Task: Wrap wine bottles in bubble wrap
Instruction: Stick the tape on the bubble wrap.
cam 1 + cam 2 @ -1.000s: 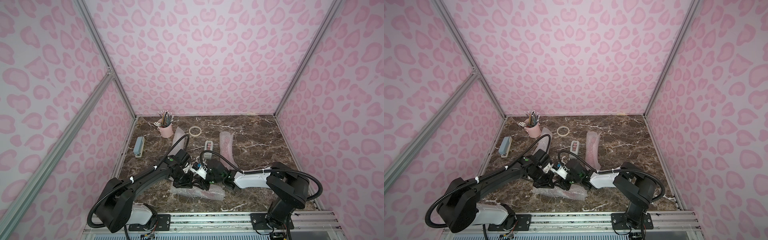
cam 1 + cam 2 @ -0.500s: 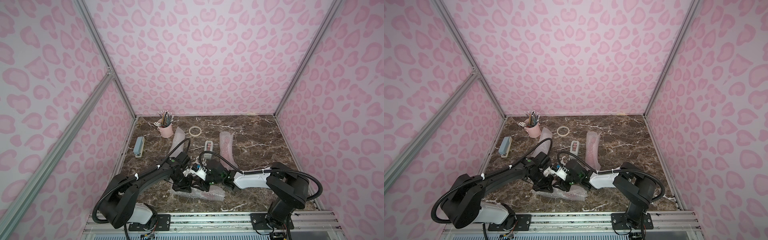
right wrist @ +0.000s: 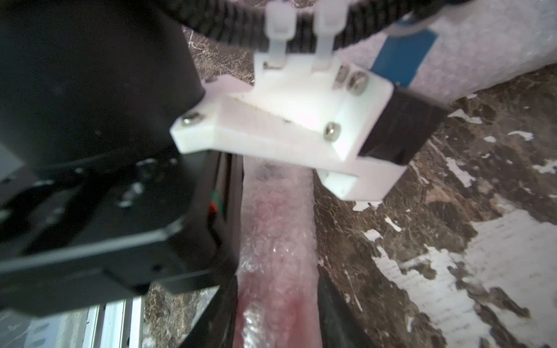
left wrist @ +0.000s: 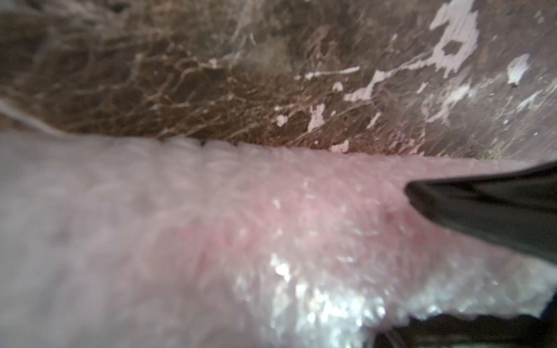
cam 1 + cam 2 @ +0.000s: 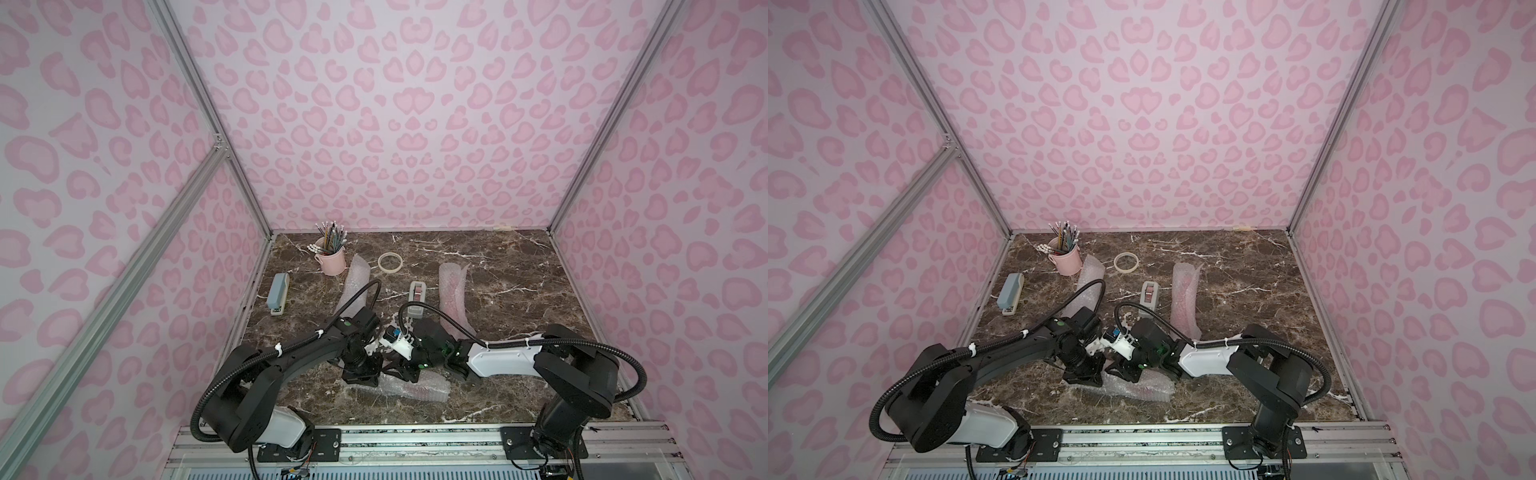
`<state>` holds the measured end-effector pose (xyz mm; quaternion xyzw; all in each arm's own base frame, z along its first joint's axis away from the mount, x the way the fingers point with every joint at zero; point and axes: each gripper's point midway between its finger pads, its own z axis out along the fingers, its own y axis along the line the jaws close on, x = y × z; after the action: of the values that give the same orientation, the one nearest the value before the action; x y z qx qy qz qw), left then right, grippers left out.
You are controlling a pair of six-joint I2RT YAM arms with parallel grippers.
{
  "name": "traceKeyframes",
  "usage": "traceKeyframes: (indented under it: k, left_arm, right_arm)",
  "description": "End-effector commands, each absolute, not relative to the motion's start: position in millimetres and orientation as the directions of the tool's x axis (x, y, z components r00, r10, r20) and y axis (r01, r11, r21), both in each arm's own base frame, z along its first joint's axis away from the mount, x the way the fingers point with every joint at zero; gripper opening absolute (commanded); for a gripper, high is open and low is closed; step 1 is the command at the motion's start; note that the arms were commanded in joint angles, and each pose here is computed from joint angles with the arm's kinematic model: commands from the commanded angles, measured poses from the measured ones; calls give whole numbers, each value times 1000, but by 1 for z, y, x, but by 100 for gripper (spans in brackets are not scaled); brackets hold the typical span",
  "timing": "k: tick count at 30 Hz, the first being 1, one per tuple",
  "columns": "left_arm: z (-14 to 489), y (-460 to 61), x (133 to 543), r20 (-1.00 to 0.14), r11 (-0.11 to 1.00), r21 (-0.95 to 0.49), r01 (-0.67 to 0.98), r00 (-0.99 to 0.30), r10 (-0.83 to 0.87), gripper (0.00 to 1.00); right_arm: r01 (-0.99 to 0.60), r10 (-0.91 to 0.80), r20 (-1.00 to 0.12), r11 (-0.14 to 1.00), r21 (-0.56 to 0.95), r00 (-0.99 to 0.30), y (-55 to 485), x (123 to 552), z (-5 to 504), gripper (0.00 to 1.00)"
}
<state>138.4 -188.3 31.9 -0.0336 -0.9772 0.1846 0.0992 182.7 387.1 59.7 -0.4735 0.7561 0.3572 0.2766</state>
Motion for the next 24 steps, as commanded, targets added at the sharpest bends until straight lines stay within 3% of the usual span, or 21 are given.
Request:
traceKeyframes:
  k: [1, 6, 14, 24]
  left_arm:
    - [27, -189, 146, 140, 930, -368, 9, -988, 65, 6]
    - [22, -183, 151, 113, 941, -338, -8, -993, 32, 7]
    - [24, -178, 163, 61, 954, -299, -10, -998, 9, 7]
    - [41, -171, 162, 27, 960, -279, 18, -999, 27, 13]
  right_arm:
    - [-880, -631, -617, 389, 273, -471, 354, 176, 20, 45]
    - [-872, -626, -612, 399, 282, -484, 355, 176, 21, 46]
    - [-888, -584, -678, 380, 259, -448, 359, 186, 67, 70]
    - [-832, -608, -570, 377, 406, -553, 379, 178, 52, 80]
